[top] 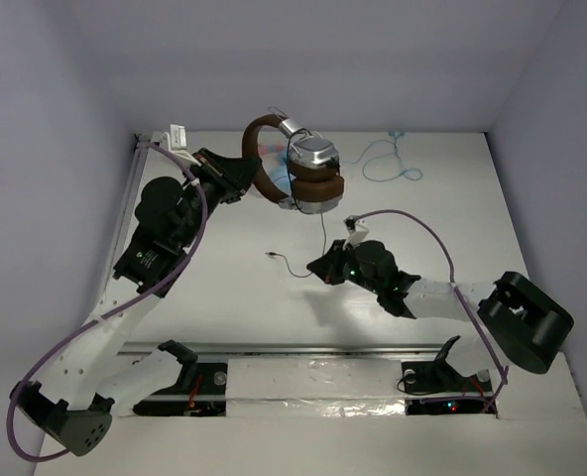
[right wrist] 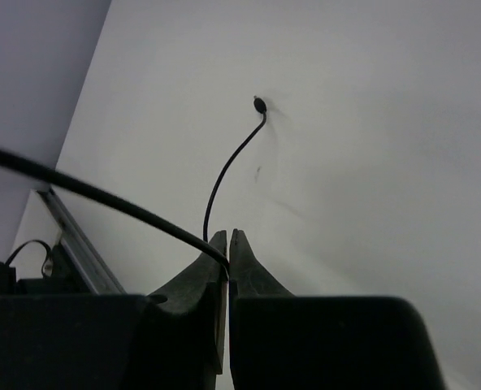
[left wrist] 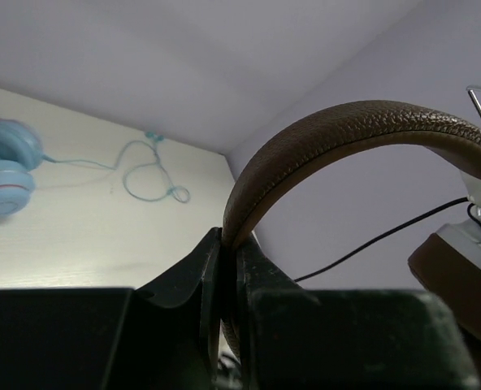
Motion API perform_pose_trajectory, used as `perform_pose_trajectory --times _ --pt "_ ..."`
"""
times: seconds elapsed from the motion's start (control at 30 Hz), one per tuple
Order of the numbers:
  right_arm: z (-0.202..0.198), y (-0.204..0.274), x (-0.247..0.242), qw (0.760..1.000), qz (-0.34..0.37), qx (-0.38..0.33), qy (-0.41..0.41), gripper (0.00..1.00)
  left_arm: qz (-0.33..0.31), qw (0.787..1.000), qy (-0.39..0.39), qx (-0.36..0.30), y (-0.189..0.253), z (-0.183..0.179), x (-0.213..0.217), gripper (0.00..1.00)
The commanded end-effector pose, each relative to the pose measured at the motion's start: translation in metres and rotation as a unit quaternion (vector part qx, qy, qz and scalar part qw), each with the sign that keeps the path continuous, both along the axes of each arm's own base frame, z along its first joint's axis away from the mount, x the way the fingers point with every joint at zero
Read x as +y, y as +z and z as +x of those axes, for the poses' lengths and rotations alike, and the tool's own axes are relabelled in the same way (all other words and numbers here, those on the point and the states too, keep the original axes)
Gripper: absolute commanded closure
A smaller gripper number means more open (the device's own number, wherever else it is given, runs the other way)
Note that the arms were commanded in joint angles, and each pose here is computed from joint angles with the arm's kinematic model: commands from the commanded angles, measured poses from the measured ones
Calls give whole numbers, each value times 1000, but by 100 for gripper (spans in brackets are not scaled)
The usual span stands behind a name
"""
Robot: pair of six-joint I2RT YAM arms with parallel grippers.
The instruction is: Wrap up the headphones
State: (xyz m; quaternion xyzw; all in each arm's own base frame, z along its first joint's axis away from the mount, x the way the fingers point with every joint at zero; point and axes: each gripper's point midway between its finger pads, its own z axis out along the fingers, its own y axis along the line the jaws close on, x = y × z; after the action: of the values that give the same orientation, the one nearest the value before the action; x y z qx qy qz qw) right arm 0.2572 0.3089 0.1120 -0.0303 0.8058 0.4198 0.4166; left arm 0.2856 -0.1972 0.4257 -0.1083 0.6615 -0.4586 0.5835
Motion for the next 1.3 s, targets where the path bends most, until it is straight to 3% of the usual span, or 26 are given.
perform_pose_trajectory --times 0.0,0.2,0.37,0.6,0.7,0.93,1.27 --pt "-17 15 26 1000 -8 -12 15 100 -64 993 98 -21 18 24 27 100" --pt "-72 8 44 996 -58 11 60 100 -13 970 241 15 -32 58 66 100" --pt "-111 7 54 989 -101 24 108 100 22 958 282 41 -69 73 74 100" --pt "-147 45 51 977 -156 4 148 100 120 923 354 94 -148 69 103 100" --pt "-152 74 44 973 -163 -12 161 100 152 911 365 112 -180 61 109 100" --pt "-136 133 18 967 -205 -70 134 100 223 907 332 132 -228 33 80 100" --pt "-108 151 -7 928 -332 -133 107 100 332 895 262 143 -264 -15 60 100"
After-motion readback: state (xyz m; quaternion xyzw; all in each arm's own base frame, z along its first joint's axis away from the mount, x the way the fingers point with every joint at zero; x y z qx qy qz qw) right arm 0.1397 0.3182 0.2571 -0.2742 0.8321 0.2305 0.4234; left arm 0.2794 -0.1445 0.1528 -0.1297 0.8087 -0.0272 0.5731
